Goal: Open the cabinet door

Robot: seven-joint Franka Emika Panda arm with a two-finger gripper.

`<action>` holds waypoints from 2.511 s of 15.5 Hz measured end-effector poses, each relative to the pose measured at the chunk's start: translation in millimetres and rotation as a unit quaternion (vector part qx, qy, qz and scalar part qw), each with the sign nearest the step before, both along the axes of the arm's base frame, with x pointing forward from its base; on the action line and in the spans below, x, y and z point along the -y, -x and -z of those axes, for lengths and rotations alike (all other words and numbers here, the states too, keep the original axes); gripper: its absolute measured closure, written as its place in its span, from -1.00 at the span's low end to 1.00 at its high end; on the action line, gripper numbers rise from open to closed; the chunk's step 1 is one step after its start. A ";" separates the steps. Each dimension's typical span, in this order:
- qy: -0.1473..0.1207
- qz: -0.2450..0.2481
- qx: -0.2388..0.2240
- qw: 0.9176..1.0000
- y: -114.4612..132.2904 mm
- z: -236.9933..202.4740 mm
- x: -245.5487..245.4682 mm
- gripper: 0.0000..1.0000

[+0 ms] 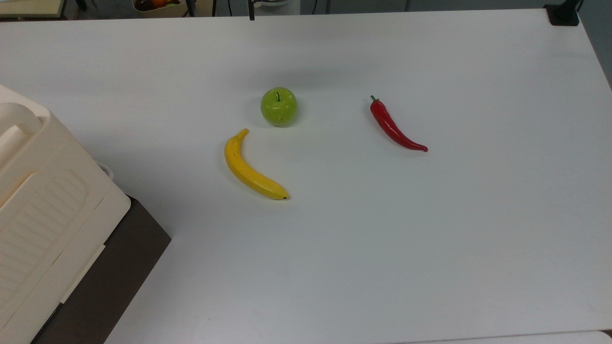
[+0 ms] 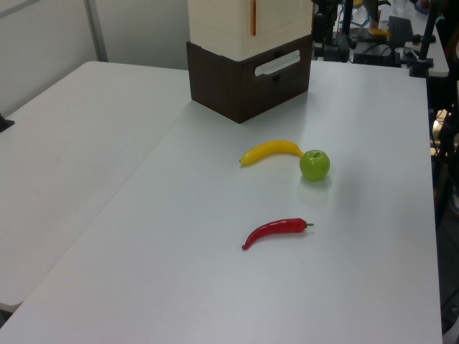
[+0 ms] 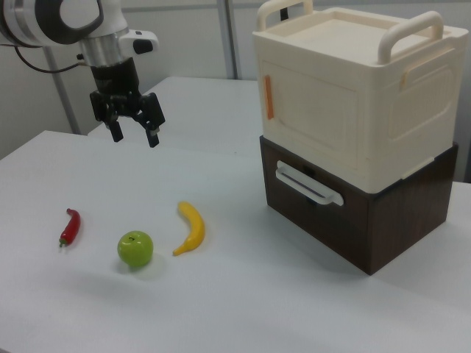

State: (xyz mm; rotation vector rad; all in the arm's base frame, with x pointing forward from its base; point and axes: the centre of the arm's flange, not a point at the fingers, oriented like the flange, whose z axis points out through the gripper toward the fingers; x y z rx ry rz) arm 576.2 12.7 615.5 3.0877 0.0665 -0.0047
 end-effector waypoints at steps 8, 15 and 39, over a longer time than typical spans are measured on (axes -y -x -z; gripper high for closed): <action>0.000 0.000 -0.016 1.000 3.4 2.7 0.1 -1.00; 0.015 0.076 -0.017 0.997 -7.2 16.7 13.9 -1.00; 0.040 0.218 0.386 0.895 -132.3 16.1 112.6 -0.96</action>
